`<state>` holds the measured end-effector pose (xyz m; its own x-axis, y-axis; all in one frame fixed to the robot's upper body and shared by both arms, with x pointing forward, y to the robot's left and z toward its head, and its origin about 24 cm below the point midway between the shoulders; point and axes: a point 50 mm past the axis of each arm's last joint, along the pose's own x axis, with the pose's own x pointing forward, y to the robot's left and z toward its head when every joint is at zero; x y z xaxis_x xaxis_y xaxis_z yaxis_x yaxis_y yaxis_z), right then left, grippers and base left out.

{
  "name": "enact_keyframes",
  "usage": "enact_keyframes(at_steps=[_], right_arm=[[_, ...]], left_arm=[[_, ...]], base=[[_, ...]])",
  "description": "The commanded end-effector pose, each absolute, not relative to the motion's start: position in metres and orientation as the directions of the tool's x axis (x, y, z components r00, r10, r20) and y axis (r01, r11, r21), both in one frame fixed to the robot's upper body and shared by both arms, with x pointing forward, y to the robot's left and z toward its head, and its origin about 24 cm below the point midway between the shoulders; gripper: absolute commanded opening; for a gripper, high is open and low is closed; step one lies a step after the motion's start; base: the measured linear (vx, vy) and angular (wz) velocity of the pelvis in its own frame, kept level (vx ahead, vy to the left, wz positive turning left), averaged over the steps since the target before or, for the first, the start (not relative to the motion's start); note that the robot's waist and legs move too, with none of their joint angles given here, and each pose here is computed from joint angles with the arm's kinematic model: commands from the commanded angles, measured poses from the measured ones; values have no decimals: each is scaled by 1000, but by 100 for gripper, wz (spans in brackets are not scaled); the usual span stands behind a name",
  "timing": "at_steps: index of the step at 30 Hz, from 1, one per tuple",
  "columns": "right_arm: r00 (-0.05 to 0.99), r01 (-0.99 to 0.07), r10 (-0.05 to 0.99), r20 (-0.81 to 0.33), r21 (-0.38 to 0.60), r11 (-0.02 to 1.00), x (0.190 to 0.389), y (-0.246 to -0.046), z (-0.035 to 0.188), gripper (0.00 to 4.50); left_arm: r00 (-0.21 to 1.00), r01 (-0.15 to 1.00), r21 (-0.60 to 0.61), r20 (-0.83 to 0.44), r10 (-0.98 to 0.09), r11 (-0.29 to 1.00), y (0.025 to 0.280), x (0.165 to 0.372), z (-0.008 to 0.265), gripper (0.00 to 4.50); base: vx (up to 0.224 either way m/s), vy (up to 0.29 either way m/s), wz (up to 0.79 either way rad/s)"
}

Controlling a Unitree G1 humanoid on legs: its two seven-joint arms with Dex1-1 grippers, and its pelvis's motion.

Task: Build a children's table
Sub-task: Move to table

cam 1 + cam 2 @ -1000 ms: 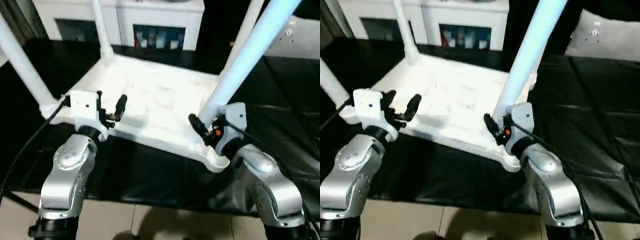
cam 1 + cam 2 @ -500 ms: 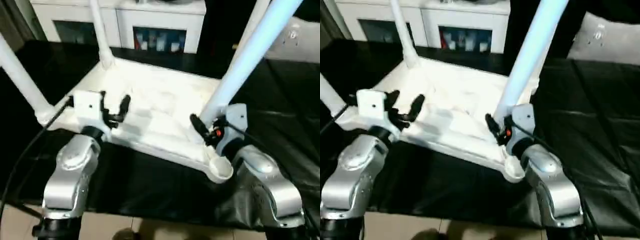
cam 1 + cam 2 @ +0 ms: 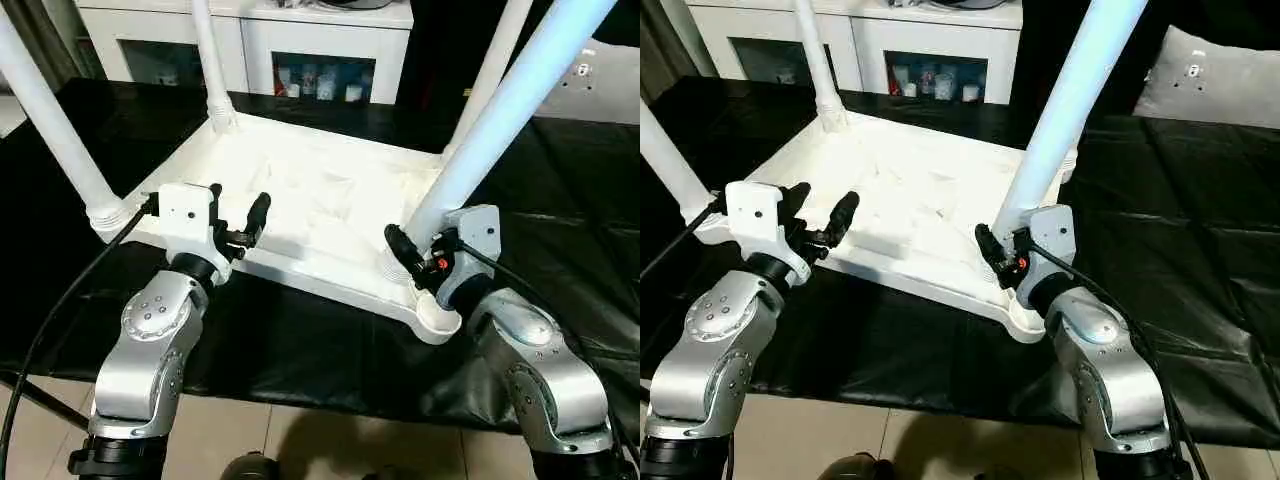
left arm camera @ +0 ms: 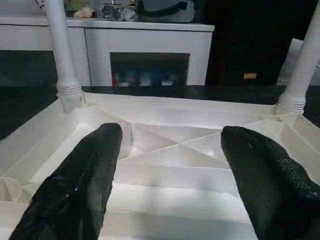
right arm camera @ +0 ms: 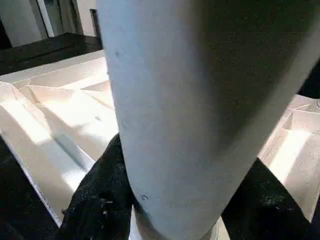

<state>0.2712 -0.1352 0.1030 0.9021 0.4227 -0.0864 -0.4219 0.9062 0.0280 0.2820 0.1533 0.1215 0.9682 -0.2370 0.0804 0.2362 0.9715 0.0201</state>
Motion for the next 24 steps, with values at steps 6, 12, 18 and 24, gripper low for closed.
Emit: enact_keyframes(at_steps=[6,12,18,24], right_arm=[[901,-425,426,-80,22,905,272,-137,104,188],[900,-430,429,-81,16,903,272,-137,104,188],[898,-433,433,-80,13,901,271,-136,104,188],[897,-436,435,-79,11,900,271,-136,106,188]], left_arm=[[965,246,37,87,-248,969,151,281,122,361],[964,248,41,85,-251,968,151,280,121,361],[964,251,45,81,-254,967,151,279,120,361],[964,254,40,72,-256,966,150,280,117,361]], base=[[0,0,0],[0,0,0],[0,0,0],[0,0,0]])
